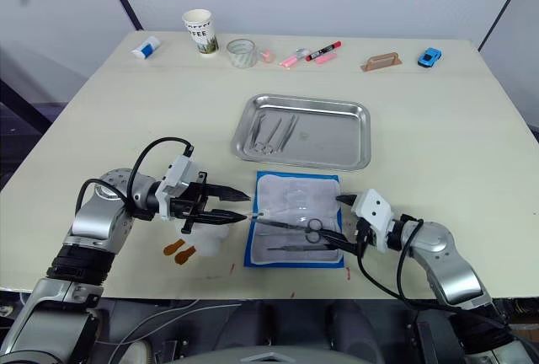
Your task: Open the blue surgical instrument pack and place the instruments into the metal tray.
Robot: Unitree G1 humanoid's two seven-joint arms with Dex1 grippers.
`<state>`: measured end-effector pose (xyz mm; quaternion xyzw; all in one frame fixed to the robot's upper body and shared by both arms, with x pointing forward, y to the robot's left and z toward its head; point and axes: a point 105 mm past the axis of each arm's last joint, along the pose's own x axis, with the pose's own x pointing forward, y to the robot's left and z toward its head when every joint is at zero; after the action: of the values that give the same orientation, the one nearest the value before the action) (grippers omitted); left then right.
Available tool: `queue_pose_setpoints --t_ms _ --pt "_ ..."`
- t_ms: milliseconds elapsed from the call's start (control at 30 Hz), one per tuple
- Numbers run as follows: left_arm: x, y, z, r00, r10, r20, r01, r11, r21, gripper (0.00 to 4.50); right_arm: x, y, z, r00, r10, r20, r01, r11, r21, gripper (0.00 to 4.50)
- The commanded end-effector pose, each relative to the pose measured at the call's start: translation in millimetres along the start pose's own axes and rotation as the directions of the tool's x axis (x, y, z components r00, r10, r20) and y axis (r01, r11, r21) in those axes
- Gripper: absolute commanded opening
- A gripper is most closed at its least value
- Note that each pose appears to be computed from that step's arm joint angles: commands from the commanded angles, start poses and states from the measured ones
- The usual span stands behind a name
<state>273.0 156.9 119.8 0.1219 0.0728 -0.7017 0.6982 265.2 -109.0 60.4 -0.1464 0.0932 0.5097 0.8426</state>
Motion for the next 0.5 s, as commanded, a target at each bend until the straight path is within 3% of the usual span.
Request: queue_pose_setpoints --t_ms 33,500 --pt "-1.7 -6.4 9.6 0.998 -0.053 0.018 0.052 0.998 0.039 1.91 -0.5 -1.4 -6.5 0.998 -0.010 -0.058 0.010 1.000 -0.006 4.50" --pt "-2.1 -7.9 14.0 0.996 -0.065 0.056 0.061 0.997 0.054 1.91 -14.4 -5.0 26.7 0.996 -0.003 0.086 0.004 1.000 -0.003 4.50"
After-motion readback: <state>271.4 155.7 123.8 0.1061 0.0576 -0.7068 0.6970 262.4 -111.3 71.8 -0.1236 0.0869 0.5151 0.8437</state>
